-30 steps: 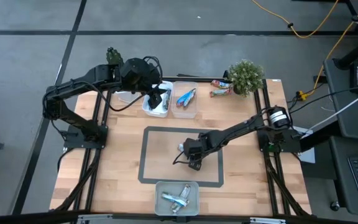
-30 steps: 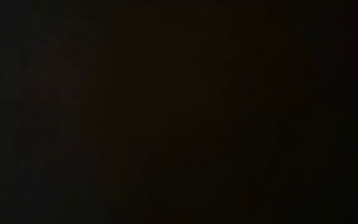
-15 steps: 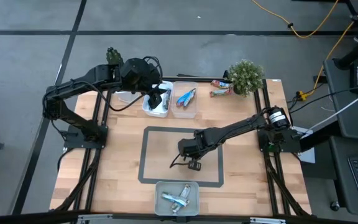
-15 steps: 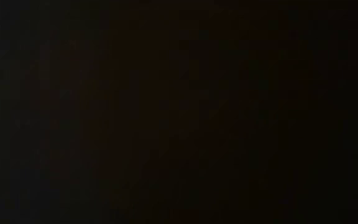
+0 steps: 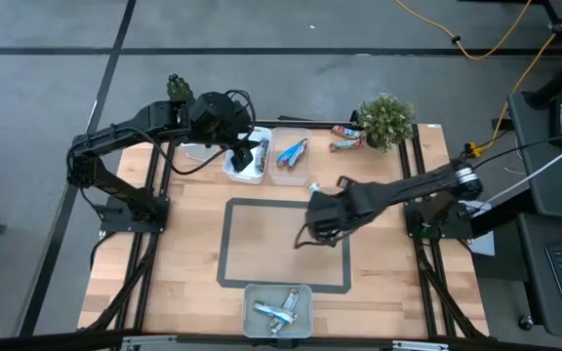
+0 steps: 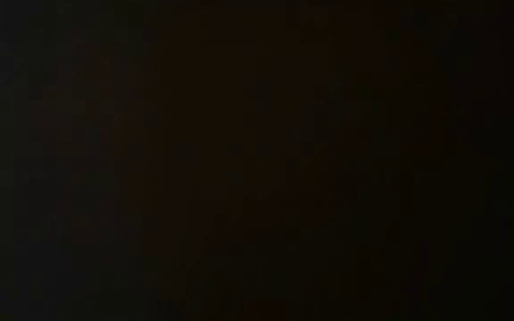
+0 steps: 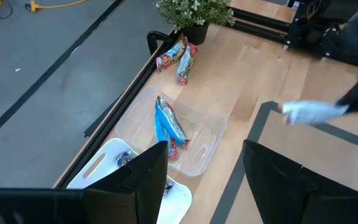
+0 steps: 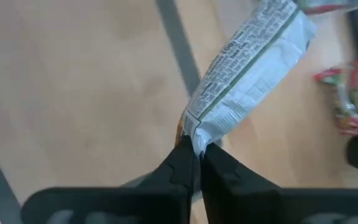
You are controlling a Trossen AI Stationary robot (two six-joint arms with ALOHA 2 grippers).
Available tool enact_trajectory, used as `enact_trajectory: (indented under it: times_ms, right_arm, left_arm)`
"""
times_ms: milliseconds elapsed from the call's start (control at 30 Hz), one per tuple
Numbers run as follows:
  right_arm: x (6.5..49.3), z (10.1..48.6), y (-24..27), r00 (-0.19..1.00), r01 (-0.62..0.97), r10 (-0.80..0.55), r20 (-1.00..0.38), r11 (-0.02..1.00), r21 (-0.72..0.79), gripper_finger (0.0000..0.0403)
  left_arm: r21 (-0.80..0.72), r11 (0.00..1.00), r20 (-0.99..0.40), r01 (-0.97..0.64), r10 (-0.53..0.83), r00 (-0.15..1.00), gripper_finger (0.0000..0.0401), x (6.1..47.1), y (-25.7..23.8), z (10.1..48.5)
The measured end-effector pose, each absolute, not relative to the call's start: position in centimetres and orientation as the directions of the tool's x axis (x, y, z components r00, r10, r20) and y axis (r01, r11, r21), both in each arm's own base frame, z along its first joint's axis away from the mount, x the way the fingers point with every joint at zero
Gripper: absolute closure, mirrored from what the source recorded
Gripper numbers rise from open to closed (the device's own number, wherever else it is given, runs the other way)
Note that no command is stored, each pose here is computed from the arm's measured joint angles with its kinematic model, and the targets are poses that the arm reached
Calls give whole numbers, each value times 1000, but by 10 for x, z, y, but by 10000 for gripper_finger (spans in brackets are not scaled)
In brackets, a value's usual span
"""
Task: Pick and place Granola Bars by type
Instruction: Put the yellow granola bar into the gray bin
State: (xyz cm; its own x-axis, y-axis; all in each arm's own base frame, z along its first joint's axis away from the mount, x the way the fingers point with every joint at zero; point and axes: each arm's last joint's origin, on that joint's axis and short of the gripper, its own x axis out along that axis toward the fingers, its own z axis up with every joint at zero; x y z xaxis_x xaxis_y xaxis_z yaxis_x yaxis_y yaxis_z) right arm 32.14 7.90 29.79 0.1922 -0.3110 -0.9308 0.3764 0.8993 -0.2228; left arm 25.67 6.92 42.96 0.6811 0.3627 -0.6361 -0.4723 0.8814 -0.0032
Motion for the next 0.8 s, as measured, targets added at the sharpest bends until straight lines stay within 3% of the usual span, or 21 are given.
enact_trajectory:
  times_ms: [200, 400, 600, 800]
  right_arm:
    - [280, 350, 83, 374, 329, -286, -882, 930, -162, 395]
    - [248, 388, 85, 553, 221, -203, -808, 971, -93, 380]
    - [245, 411, 96, 726, -32, -37, -687, 996, -87, 395]
    - [258, 434, 105, 865, -206, 123, -487, 971, -121, 379]
  left_arm:
    - [-2, 882, -635, -472, 363, 682, 203, 257, 69, 430]
    - [-1, 881, -635, -473, 365, 681, 203, 257, 69, 430]
    - [-5, 876, -633, -481, 370, 680, 203, 257, 69, 430]
    - [-15, 875, -633, -484, 367, 682, 203, 257, 69, 430]
